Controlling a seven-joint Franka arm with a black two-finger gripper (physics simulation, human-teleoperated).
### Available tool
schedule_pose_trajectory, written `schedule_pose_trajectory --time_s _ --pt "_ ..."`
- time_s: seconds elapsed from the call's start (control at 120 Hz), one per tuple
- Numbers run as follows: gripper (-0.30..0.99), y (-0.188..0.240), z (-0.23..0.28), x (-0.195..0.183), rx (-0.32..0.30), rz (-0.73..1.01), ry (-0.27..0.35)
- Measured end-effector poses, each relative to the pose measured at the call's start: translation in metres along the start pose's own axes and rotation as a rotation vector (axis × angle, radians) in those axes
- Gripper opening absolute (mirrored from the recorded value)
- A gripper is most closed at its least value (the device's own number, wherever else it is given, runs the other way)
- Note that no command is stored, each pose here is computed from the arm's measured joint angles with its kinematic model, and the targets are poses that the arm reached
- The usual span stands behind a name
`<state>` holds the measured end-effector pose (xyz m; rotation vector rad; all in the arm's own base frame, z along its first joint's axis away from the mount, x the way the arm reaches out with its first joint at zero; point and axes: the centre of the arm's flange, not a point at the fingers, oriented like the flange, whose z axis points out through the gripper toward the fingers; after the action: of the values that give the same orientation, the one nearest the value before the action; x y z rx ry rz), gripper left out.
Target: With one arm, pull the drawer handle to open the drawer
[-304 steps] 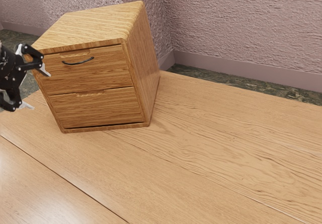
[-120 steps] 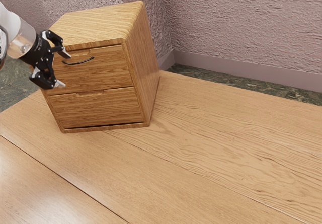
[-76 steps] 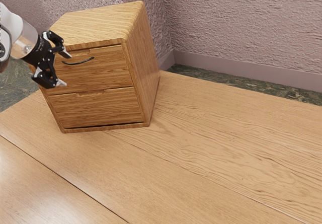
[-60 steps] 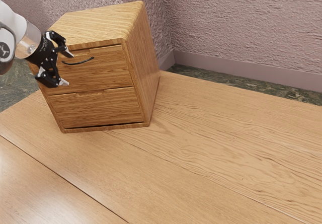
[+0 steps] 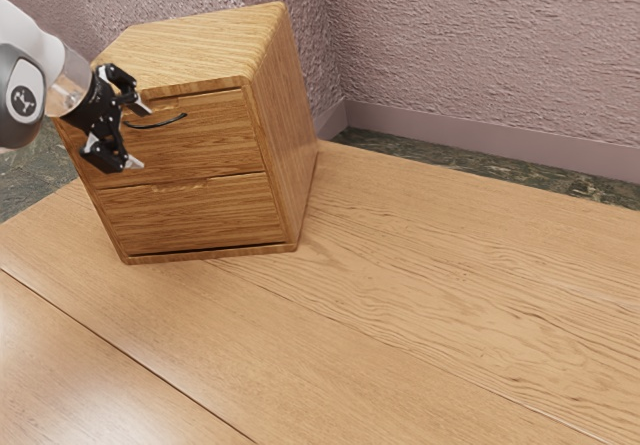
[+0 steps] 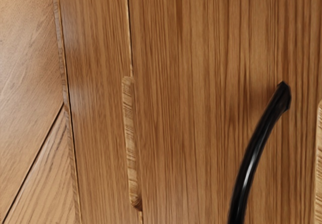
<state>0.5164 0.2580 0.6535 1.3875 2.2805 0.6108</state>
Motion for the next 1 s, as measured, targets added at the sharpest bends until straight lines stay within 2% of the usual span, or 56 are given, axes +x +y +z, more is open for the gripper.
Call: schedule_pose_trajectory --time_s 0.35,0.475,0.667,1.0 --pt "0.67 -0.007 0.015 0.003 0.028 -0.006 0.0" --pt "0.67 -0.014 0.005 0.001 0.024 -0.004 -0.002" --pt "0.67 -0.033 0.0 -0.001 0.04 -0.001 -0.004" --pt "0.66 -0.086 -0.043 -0.003 0.028 -0.001 -0.011"
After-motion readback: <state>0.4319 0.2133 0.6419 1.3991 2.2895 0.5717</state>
